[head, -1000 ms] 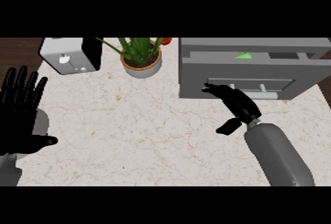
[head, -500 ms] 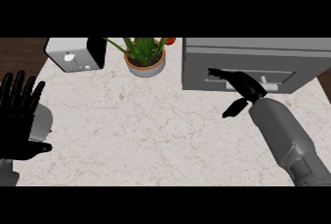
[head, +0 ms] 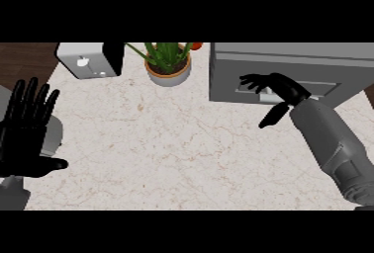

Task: Pick up the cup, place it into the drawer and close the drawer

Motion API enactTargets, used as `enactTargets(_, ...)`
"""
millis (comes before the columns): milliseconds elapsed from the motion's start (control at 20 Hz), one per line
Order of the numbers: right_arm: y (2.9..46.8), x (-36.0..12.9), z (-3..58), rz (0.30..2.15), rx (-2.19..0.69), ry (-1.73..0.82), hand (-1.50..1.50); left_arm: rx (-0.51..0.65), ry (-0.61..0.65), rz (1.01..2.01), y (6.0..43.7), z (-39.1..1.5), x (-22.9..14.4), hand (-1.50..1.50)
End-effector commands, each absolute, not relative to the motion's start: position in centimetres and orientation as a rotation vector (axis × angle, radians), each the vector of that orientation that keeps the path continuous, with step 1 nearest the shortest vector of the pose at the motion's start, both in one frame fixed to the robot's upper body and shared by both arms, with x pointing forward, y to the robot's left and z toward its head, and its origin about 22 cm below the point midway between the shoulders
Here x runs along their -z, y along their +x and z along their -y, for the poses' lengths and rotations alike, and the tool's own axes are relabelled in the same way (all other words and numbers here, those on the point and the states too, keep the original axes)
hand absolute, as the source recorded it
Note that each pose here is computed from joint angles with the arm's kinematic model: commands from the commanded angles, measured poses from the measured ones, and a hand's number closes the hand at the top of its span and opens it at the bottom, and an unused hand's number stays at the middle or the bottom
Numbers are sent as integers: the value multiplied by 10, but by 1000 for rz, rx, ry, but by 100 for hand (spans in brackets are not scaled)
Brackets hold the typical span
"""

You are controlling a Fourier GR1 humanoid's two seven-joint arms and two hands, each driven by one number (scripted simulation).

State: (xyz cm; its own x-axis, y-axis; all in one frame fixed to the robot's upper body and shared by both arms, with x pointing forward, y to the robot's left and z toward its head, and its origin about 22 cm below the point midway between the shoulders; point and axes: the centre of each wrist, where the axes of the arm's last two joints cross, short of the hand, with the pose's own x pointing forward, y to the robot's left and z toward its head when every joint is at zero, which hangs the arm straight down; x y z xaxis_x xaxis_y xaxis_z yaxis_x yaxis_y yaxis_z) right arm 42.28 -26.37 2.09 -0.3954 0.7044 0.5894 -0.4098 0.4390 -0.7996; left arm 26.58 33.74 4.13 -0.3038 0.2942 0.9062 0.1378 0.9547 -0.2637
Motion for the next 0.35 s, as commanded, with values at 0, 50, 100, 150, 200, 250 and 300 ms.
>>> enactTargets(0,434,-48,288,1494,-1168,-414,-150,-151,-341,1897,269,-333,-43,-150)
enactTargets(50,436,-55,293,1498,-1140,-415,-150,-155,-331,1879,265,-335,-37,-150)
enactTargets(100,438,-59,294,1484,-1169,-403,-150,-156,-316,1892,268,-334,-37,-150)
enactTargets(150,432,-42,284,1502,-1148,-415,-150,-157,-314,1904,270,-334,-37,-150)
enactTargets(200,428,-35,286,1490,-1166,-409,-150,-143,-338,1881,265,-334,-31,-150)
enactTargets(250,435,-52,296,1503,-1141,-396,-150,-159,-314,1894,269,-330,-41,-150)
enactTargets(300,431,-40,289,1495,-1153,-396,-150,-148,-319,1893,267,-342,-43,-150)
